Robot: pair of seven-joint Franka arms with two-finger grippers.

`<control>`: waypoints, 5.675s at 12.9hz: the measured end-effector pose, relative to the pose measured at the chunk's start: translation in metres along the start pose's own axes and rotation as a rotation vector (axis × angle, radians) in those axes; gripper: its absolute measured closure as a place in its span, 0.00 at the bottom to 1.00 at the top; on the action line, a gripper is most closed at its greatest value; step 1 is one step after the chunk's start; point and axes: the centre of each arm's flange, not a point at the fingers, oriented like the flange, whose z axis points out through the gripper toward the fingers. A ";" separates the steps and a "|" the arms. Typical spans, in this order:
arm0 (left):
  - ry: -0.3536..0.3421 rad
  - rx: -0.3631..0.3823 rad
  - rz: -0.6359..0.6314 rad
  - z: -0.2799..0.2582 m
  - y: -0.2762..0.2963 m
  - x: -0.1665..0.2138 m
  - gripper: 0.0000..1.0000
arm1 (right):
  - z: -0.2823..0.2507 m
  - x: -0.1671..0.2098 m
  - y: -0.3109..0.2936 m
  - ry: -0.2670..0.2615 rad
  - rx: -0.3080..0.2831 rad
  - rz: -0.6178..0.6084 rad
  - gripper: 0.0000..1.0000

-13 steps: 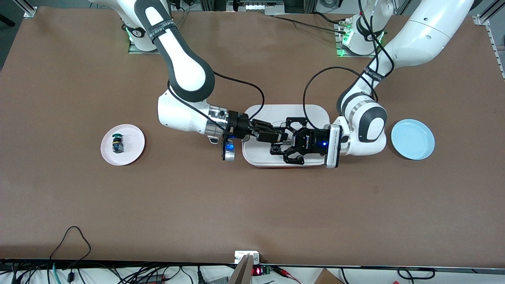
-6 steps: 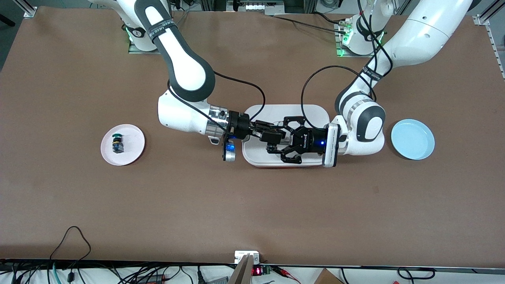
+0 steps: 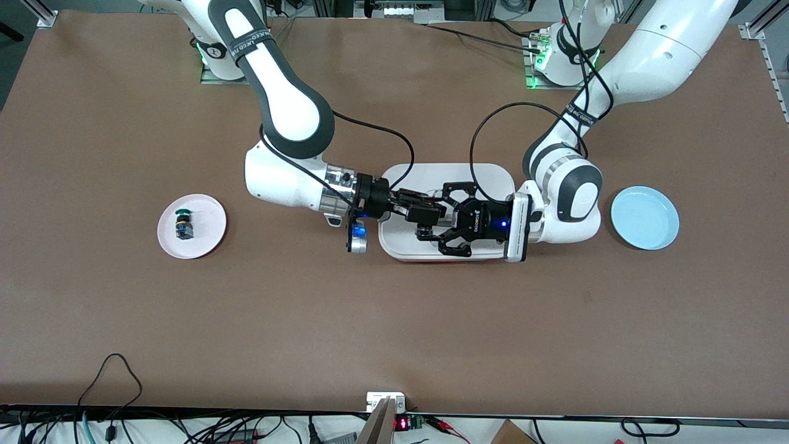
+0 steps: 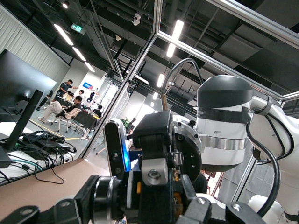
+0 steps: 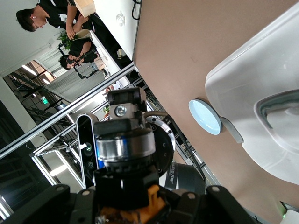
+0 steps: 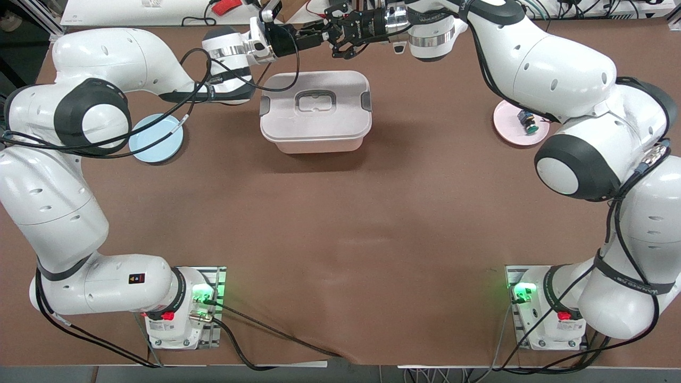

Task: Transfer orange switch to right arm and place
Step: 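Close the right gripper on the orange switch beside the left gripper, then open the left gripper and withdraw while the right gripper holds the switch, then move the right gripper's switch to the white plate while the left gripper retracts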

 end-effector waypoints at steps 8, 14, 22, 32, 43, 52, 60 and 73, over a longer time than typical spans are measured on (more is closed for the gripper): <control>0.002 0.000 0.004 0.001 0.000 0.002 0.26 | -0.001 0.000 -0.002 0.000 0.003 -0.003 0.94; 0.004 -0.001 0.010 0.002 0.000 0.005 0.26 | -0.002 0.000 -0.005 0.001 0.007 -0.008 0.94; 0.005 -0.002 0.013 0.003 0.000 0.007 0.26 | -0.002 -0.001 -0.007 0.002 0.009 -0.010 0.94; 0.005 0.010 0.012 -0.004 -0.004 0.007 0.09 | -0.012 0.006 -0.013 0.021 0.019 -0.014 0.94; -0.173 -0.002 -0.219 -0.132 -0.022 0.067 0.00 | -0.043 0.026 -0.031 0.052 0.027 -0.049 0.94; -0.629 0.141 -0.455 -0.235 -0.009 0.128 0.00 | -0.110 0.031 -0.041 0.060 -0.264 -0.253 0.94; -1.103 0.470 -0.571 -0.255 0.044 0.196 0.00 | -0.184 0.053 -0.010 0.124 -0.656 -0.424 0.94; -1.340 0.999 -0.635 -0.264 0.076 0.253 0.00 | -0.349 0.125 0.086 0.143 -1.304 -0.520 0.94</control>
